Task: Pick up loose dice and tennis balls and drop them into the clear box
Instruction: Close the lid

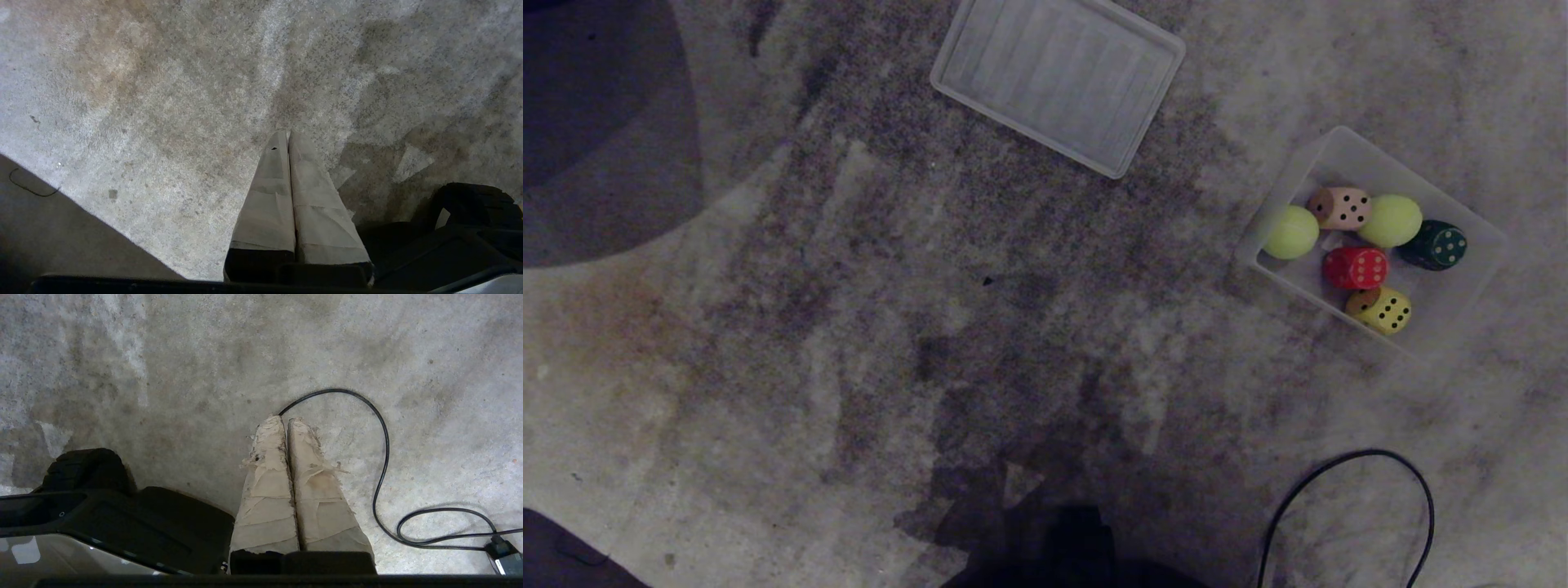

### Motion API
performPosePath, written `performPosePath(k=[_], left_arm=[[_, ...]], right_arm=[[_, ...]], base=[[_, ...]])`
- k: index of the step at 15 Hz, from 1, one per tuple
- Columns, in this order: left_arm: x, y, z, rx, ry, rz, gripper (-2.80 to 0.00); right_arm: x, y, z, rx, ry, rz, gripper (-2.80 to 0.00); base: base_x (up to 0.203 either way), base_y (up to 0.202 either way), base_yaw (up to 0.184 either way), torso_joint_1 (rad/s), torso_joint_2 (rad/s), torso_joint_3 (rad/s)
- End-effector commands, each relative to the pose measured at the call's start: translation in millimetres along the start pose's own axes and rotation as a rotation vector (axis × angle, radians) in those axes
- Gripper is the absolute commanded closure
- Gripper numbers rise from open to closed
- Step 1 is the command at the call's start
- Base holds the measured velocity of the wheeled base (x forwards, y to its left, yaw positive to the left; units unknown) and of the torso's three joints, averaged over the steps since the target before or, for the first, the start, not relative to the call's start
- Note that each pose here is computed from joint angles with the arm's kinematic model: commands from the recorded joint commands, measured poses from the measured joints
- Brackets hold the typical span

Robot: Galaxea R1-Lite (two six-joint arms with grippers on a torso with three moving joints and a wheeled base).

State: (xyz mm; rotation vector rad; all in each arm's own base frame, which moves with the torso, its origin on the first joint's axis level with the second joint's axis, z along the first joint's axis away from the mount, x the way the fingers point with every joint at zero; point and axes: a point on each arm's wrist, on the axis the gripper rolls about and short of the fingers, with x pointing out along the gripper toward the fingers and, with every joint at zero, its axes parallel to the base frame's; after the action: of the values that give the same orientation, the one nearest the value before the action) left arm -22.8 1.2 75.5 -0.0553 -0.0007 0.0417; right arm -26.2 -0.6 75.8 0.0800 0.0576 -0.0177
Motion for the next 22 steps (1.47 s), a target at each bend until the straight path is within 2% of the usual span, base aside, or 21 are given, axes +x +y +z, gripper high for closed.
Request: performPosePath(k=[1,8,22], left_arm=[[0.2,0.0,-0.4,0.0,0.003,0.0,0.0],[0.2,0.2,-0.1,-0.032,-0.001,0.01,0.0],[0.2,0.2,-0.1,-0.032,-0.001,0.009,0.0]], right_arm=[[0.2,-0.1,-0.1,0.0,0.004,-0.002,0.0],[0.2,0.0,-0.1,-0.004,0.005,0.0,0.0],[0.2,0.0,-0.1,-0.004,0.005,0.0,0.0]], base=[[0.0,0.0,0.0,0.0,0.0,0.0],[0.0,0.0,0.0,0.002,0.0,0.041],[0.0,0.0,0.0,0.002,0.0,0.203]])
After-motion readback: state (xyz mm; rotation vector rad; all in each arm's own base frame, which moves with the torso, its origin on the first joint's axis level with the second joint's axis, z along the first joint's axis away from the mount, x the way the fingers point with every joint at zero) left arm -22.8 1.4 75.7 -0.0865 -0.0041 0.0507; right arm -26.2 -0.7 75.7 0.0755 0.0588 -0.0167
